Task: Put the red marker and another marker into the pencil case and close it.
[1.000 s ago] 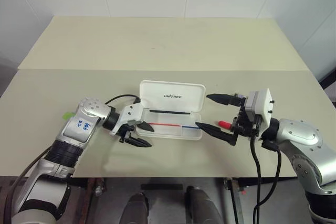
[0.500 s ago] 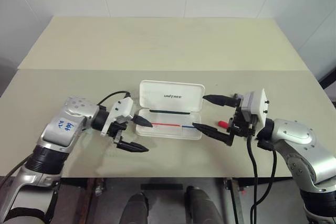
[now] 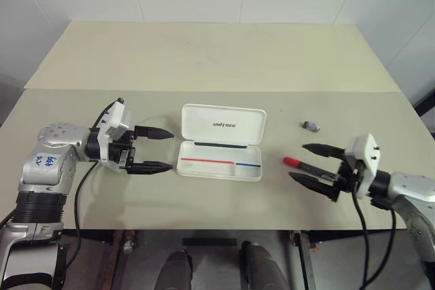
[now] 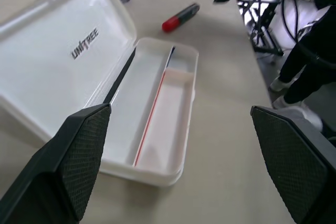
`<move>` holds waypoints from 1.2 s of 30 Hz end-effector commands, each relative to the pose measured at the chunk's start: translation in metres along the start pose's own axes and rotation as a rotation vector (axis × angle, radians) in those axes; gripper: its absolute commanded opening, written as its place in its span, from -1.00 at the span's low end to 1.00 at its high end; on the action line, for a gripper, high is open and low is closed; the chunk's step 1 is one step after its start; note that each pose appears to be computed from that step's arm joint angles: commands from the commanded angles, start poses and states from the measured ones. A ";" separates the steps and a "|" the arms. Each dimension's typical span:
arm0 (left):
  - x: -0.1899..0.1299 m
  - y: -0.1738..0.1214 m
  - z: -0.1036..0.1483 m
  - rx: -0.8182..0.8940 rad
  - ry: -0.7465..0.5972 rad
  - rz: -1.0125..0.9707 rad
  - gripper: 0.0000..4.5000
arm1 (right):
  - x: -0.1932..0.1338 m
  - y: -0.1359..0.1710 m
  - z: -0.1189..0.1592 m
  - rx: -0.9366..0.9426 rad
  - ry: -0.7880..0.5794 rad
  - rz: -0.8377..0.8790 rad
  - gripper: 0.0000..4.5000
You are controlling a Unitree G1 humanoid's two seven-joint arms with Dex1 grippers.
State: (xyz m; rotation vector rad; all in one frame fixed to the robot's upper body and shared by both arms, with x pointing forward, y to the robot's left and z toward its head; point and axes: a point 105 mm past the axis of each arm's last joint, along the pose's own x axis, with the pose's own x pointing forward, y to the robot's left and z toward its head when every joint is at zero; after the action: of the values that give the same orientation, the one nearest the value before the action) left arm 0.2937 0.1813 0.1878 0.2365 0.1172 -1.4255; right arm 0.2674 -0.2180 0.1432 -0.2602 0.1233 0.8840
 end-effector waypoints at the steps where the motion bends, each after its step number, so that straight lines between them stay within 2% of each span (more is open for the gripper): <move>1: -0.005 -0.009 0.028 0.027 -0.043 -0.072 0.99 | -0.020 -0.021 -0.018 -0.028 0.083 -0.026 1.00; 10: -0.005 -0.006 0.043 0.060 -0.030 -0.101 0.99 | -0.024 -0.045 -0.047 0.011 0.168 -0.003 1.00; 15: 0.000 -0.007 0.051 0.138 -0.037 -0.106 0.99 | -0.009 -0.052 -0.052 0.020 0.161 0.023 1.00; 19: 0.001 -0.006 0.055 0.194 -0.047 -0.088 1.00 | 0.000 -0.049 -0.050 0.028 0.134 0.059 0.62; 27: -0.001 -0.004 0.049 0.214 -0.032 -0.069 1.00 | 0.004 -0.045 -0.047 0.022 0.108 0.078 -0.69; 32: -0.001 -0.001 0.046 0.221 -0.033 -0.051 1.00 | 0.003 -0.047 -0.045 -0.005 0.112 0.060 -0.72; 36: -0.003 0.001 0.040 0.227 -0.019 -0.028 1.00 | -0.001 -0.055 -0.028 -0.077 0.105 0.031 -0.72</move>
State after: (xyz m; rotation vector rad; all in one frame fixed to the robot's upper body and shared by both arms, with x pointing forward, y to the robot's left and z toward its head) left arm 0.2911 0.1699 0.2240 0.3872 -0.0387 -1.4970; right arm 0.3074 -0.2560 0.1039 -0.3118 0.2518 0.9229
